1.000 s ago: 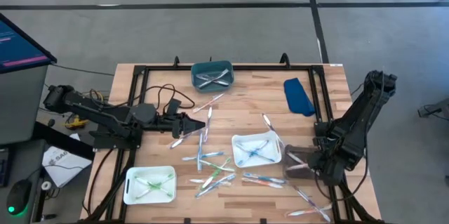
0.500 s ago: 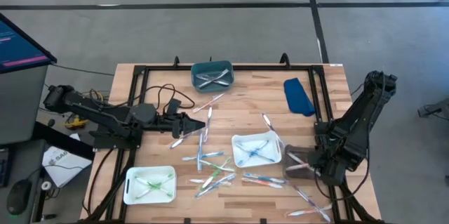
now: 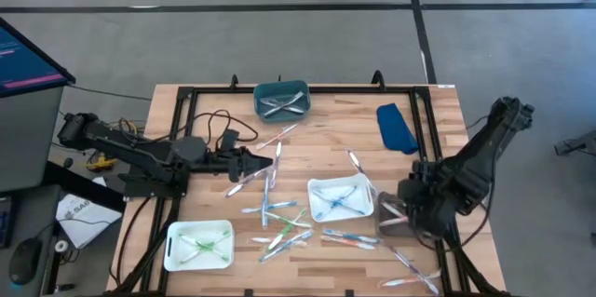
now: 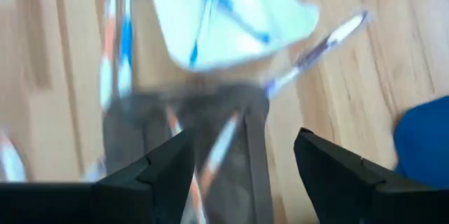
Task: Pick & Place Toothbrushes
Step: Put the blue toothbrush into the top white bin
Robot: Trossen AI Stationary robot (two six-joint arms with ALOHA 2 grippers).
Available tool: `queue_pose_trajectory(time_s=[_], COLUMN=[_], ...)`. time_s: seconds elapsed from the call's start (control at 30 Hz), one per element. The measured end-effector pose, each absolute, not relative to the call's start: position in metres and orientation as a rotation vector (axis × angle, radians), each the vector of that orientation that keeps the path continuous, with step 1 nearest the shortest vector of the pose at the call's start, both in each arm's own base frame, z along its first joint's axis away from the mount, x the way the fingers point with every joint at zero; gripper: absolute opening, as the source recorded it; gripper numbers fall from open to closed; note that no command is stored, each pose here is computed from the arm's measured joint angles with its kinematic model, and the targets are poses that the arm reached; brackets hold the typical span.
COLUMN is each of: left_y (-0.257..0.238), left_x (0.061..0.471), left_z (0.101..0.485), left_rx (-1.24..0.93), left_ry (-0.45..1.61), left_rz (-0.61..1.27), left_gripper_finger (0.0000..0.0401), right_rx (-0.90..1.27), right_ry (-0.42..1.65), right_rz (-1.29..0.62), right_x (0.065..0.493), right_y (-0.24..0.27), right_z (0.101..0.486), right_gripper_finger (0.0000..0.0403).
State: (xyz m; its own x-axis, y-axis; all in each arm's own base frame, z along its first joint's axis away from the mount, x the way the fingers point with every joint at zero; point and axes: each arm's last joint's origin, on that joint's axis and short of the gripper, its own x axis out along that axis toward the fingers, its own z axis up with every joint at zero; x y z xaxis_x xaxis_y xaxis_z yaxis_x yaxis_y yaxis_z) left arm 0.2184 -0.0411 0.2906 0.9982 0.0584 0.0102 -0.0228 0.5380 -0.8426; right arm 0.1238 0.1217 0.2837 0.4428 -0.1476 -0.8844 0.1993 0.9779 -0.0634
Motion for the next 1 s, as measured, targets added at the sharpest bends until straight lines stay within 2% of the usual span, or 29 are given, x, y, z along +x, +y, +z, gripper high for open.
queue_pose_trajectory(time_s=[0.17,0.43,0.73,1.0], left_y=[-0.043,-0.049,-0.043,-0.039], left_x=[0.218,0.218,0.236,0.263], left_z=[0.293,0.307,0.355,0.372], left_rx=[-1.010,-1.025,-0.819,-0.445], left_ry=[-0.030,-0.051,-0.108,-0.151], left_rz=[-0.016,-0.166,-0.325,-0.421], left_gripper_finger=[0.0076,0.0076,0.0076,0.0076], right_rx=[0.203,0.329,0.510,0.578], right_ry=[1.004,0.774,0.474,0.312], right_rz=[-0.261,-0.167,-0.126,-0.179], right_x=[0.144,0.174,0.204,0.219], right_y=[0.113,0.109,0.100,0.081], right_z=[0.301,0.336,0.364,0.377], right_gripper_finger=[0.0228,0.0221,0.0221,0.0221])
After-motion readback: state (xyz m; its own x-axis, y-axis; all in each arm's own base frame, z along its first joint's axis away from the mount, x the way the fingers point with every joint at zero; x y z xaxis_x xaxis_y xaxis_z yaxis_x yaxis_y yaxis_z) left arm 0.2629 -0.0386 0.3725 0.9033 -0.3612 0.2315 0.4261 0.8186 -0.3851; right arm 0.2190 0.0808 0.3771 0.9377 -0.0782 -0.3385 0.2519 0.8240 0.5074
